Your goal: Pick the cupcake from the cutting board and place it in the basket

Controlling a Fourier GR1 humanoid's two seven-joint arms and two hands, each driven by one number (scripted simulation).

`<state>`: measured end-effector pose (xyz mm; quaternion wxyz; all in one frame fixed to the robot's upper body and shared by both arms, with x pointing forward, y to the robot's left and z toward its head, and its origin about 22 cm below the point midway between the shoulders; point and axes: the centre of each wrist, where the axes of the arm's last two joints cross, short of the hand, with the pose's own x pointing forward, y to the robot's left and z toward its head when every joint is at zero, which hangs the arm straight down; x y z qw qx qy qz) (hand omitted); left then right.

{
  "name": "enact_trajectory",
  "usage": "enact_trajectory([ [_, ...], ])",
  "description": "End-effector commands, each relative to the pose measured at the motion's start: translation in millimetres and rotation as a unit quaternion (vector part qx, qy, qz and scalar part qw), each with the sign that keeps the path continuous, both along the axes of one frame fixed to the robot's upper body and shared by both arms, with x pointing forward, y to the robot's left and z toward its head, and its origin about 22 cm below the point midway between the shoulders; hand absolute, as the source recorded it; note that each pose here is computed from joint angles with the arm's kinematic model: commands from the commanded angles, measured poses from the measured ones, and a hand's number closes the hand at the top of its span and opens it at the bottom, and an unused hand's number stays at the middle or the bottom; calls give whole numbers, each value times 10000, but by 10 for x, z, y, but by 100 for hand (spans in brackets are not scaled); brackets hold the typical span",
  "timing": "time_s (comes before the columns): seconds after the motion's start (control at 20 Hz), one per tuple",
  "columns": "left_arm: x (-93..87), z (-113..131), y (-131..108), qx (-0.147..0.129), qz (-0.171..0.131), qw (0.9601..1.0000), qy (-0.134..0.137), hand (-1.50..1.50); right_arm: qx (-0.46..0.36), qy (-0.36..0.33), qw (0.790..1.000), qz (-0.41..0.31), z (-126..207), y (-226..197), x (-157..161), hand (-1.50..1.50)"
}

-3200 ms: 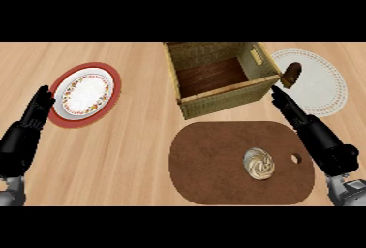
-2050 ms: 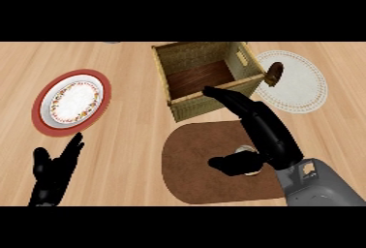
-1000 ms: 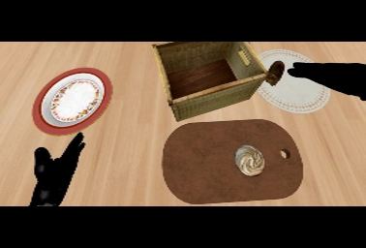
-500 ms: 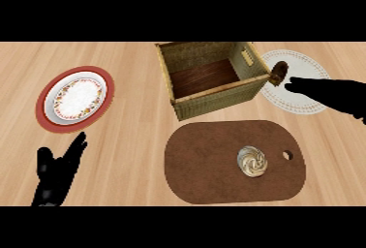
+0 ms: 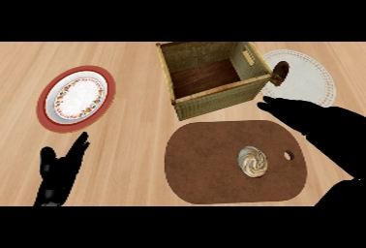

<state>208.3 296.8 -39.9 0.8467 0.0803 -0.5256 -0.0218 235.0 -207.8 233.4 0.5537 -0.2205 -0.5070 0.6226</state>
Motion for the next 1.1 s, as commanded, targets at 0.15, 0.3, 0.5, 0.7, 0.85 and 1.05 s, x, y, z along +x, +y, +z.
enact_trajectory([
  [0.15, -25, -104, -136, -116, 14, 9990, 437, 0, -468, 178, 9986, -146, -480, 56, 119, -150],
  [0.3, -133, -129, 103, -134, 46, 9988, 465, 0, -435, 232, 9987, -95, -688, 74, 56, -150],
  [0.5, -120, -81, 80, -90, 51, 9987, 493, 0, -252, 106, 9994, -197, -708, 215, 27, -150],
  [0.7, -144, -117, 43, -61, 108, 9986, 519, 0, -282, 112, 9995, -126, -826, -50, 48, -150],
  [0.85, -49, -144, -109, -110, 60, 9987, 486, 0, -343, 83, 9993, -115, -961, 145, 163, -150],
  [1.05, -42, -58, 34, -119, 14, 9988, 475, 0, -233, 69, 9996, -175, -1229, 2, 239, -150],
])
